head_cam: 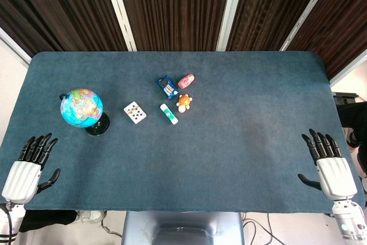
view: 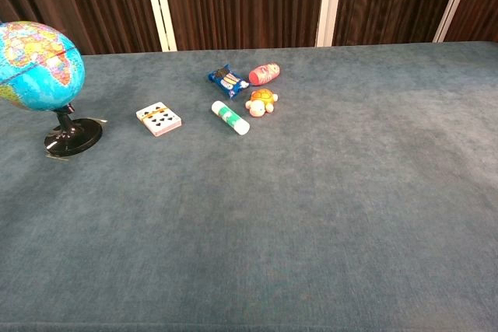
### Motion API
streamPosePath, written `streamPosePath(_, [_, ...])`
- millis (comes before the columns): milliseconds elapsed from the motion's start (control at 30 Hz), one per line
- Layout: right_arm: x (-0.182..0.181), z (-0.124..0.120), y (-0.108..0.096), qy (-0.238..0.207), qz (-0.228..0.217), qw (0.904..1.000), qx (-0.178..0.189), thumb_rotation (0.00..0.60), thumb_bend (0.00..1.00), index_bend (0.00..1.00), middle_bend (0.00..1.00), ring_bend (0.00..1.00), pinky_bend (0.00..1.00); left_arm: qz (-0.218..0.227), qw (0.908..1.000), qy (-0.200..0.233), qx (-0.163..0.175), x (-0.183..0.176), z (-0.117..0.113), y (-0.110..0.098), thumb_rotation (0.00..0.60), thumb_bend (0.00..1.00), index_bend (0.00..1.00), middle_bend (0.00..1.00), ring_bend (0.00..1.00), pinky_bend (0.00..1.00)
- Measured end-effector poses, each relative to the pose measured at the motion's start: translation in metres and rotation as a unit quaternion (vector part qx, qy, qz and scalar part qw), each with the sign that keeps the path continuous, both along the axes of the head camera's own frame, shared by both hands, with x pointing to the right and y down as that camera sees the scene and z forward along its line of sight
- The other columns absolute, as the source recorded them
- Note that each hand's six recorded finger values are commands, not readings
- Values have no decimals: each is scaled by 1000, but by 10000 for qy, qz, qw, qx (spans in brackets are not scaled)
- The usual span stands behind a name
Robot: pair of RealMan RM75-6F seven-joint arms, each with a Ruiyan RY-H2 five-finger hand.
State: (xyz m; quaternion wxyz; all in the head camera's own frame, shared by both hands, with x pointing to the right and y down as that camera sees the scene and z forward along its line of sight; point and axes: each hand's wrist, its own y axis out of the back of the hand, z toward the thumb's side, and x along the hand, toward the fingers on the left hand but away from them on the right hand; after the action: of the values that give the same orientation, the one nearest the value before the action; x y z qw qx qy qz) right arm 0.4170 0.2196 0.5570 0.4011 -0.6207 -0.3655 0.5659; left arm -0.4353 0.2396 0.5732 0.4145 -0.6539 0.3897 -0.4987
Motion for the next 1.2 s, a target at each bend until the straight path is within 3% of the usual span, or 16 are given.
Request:
streamPosePath(233, [-3,1,0,-38,-38,10000,-26,600,152,0,0,0,0,19,9998,173,11,4,3,-2,600,380,0,0,0,14])
streamPosePath(367, [-3,-2,1,-70,-49,10000,3,600,152,0,0,0,0,-174,9970,748,94,12,8,-8,599,340,0,0,0,4])
streamPosePath(400, [-3,-2,1,-73,-50,10000,-5,600,152,0,0,0,0,-265,9952,930,122,15,9,-11,584,327,0,0,0,1])
streamPosePath(500, [-3,-1,1,-78,-58,9999,-52,600,152,0,0,0,0,-675,9847,1587,246,21,15,-26,413,295,0,0,0,0])
streamPosePath(567, [-3,0,1,-75,-64,9999,-74,600,151,0,0,0,0,-978,9756,1938,314,24,19,-41,357,289,0,0,0,0])
streamPosePath(733, [-2,2,1,-75,-43,9999,-140,600,152,0,0,0,0,-1307,9623,2372,268,45,31,-76,348,284,0,0,0,0])
streamPosePath(933, [-1,2,2,-98,-26,9997,-205,600,152,0,0,0,0,-1286,9660,2207,401,64,39,-100,344,284,0,0,0,0])
streamPosePath(1200, [1,-3,4,-184,-1,9996,-208,600,151,0,0,0,0,-1237,9776,1309,1087,55,49,-119,363,288,0,0,0,0])
